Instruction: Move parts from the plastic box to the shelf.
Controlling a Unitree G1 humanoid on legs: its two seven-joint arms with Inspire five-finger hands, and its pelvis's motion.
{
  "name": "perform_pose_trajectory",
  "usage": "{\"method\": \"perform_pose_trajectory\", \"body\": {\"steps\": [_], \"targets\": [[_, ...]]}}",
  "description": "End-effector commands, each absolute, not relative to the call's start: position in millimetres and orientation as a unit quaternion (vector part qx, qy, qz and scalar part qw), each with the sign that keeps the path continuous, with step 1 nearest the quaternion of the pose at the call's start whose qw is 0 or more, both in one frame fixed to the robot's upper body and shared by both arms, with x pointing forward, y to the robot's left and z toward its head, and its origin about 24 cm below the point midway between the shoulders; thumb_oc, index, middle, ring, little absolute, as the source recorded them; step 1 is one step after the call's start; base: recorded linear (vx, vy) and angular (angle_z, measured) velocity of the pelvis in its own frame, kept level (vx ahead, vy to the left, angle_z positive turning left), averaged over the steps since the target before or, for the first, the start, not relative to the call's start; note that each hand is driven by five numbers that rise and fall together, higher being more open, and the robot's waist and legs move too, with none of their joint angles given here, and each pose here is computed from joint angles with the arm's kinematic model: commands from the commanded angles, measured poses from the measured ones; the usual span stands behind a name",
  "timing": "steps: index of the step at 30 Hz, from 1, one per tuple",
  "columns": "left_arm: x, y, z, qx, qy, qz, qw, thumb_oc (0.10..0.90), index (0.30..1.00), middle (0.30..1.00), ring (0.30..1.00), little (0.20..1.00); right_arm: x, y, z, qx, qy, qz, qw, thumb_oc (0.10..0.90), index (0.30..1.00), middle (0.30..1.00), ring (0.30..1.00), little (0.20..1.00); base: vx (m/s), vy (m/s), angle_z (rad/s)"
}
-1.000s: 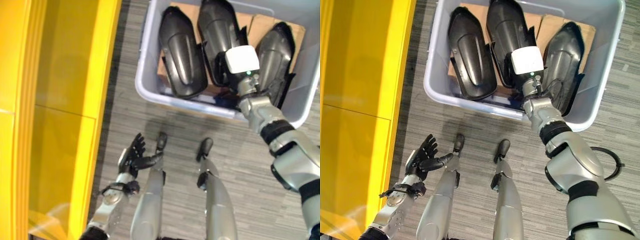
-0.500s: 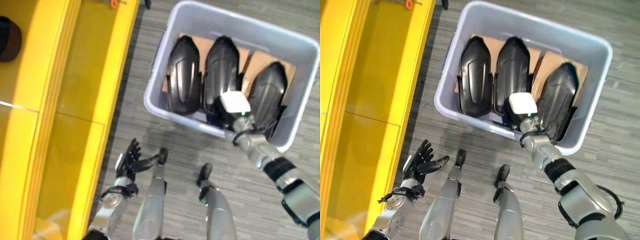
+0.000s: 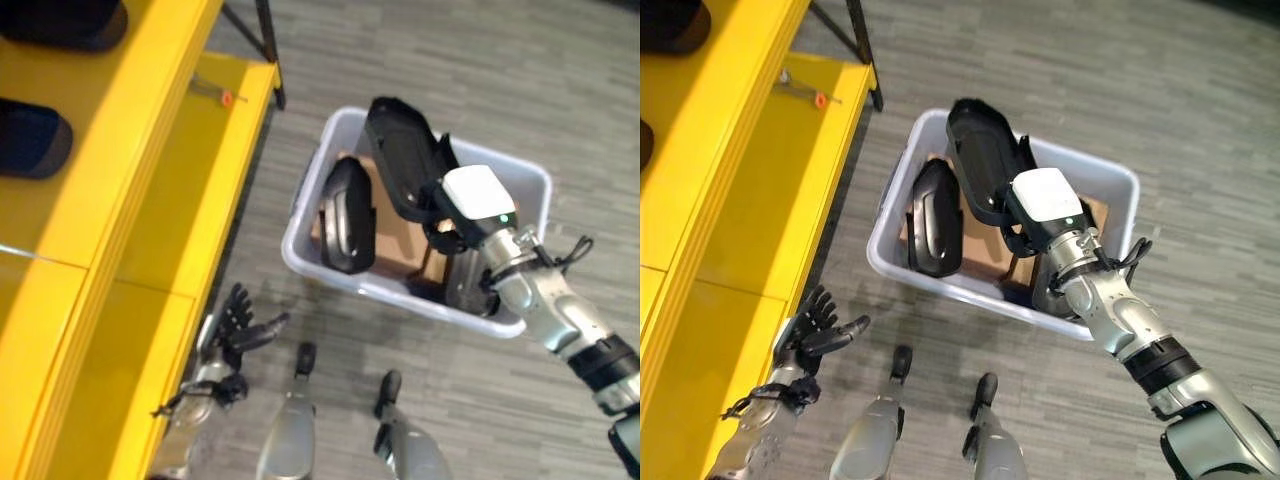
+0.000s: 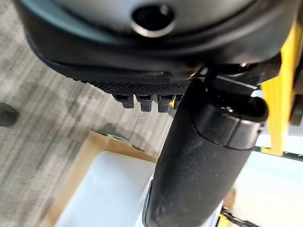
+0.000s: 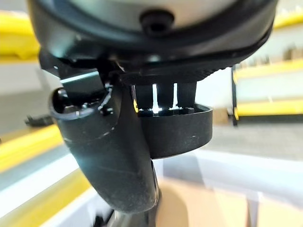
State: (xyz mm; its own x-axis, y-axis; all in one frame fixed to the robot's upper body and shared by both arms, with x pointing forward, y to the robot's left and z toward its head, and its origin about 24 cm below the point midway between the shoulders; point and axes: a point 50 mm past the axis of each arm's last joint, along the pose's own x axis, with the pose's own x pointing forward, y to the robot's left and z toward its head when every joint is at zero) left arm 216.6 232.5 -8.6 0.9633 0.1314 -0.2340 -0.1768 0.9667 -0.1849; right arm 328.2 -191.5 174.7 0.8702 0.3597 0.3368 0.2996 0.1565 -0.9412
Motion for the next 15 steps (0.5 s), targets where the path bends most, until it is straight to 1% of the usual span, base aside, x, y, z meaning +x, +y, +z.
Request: {"method": "perform_pose_trajectory", "body": {"steps": [1, 8, 14, 15], "targets": [[213.1, 223.8, -7.9, -0.092, 0.099, 0.034, 0.99, 0.9, 1.0, 1.0, 1.0, 1.0, 325.9, -196.6, 207.7, -0.659, -0.314, -0.016, 0.684, 0.4, 0.3, 0.3, 0.3, 0.3, 0.07, 0.009, 0.0], [203.9, 223.5, -15.6, -0.097, 0.117, 0.038, 0.988, 0.9, 1.0, 1.0, 1.0, 1.0, 316.5, -194.8, 206.4, -0.659, -0.32, 0.002, 0.68, 0.4, 0.3, 0.3, 0.3, 0.3, 0.06, 0.01, -0.06], [199.5, 226.1, -18.4, -0.095, 0.124, 0.049, 0.986, 0.9, 1.0, 1.0, 1.0, 1.0, 306.1, -188.8, 197.6, -0.637, -0.324, 0.023, 0.699, 0.4, 0.3, 0.3, 0.3, 0.3, 0.01, -0.015, -0.08], [198.6, 225.9, -18.0, -0.097, 0.123, 0.049, 0.986, 0.9, 1.0, 1.0, 1.0, 1.0, 304.2, -183.3, 194.5, -0.628, -0.327, 0.034, 0.705, 0.4, 0.3, 0.3, 0.3, 0.3, 0.0, -0.034, -0.14]]}}
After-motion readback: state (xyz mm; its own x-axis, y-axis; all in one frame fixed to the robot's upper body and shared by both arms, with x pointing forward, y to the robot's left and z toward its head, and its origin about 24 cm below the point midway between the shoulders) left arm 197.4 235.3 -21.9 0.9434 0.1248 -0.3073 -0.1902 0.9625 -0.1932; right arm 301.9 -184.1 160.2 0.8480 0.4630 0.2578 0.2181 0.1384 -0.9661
